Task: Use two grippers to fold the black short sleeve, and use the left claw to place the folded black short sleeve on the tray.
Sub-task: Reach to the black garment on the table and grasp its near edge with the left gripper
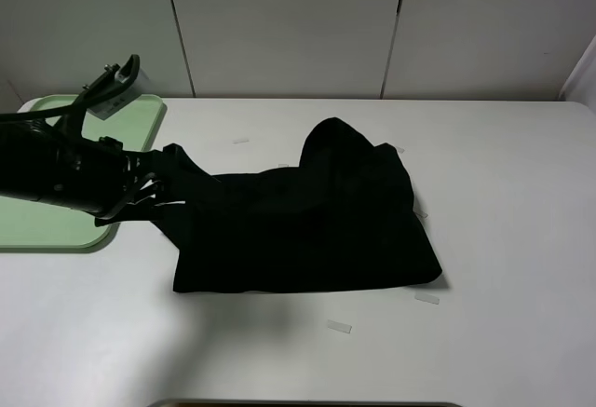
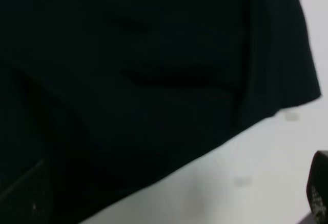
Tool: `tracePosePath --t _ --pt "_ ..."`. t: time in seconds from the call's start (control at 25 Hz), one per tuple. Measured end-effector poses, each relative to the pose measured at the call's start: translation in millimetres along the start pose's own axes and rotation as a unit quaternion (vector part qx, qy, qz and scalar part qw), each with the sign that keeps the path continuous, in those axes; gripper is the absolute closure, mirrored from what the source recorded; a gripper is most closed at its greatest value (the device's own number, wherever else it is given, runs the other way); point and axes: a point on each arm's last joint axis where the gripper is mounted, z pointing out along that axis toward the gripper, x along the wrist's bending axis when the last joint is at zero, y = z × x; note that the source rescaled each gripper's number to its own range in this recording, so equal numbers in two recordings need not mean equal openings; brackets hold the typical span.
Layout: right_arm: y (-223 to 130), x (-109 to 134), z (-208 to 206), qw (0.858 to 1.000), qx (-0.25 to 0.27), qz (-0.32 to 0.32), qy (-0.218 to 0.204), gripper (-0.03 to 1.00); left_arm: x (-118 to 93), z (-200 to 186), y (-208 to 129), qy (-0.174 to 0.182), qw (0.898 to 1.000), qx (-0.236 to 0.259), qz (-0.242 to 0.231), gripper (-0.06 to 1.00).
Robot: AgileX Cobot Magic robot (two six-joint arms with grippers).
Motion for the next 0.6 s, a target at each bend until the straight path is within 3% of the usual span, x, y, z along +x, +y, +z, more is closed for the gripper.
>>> tracePosePath --t 0.28,0.6 --pt "0 0 0 1.000 0.000 0.000 0.000 -0.03 36 -9 8 0.044 0.998 -0.017 -0.040 -0.05" --pt "0 0 0 1.000 0.000 0.000 0.000 -0.03 51 -5 6 0.066 0.996 -0.007 -0.063 -0.05"
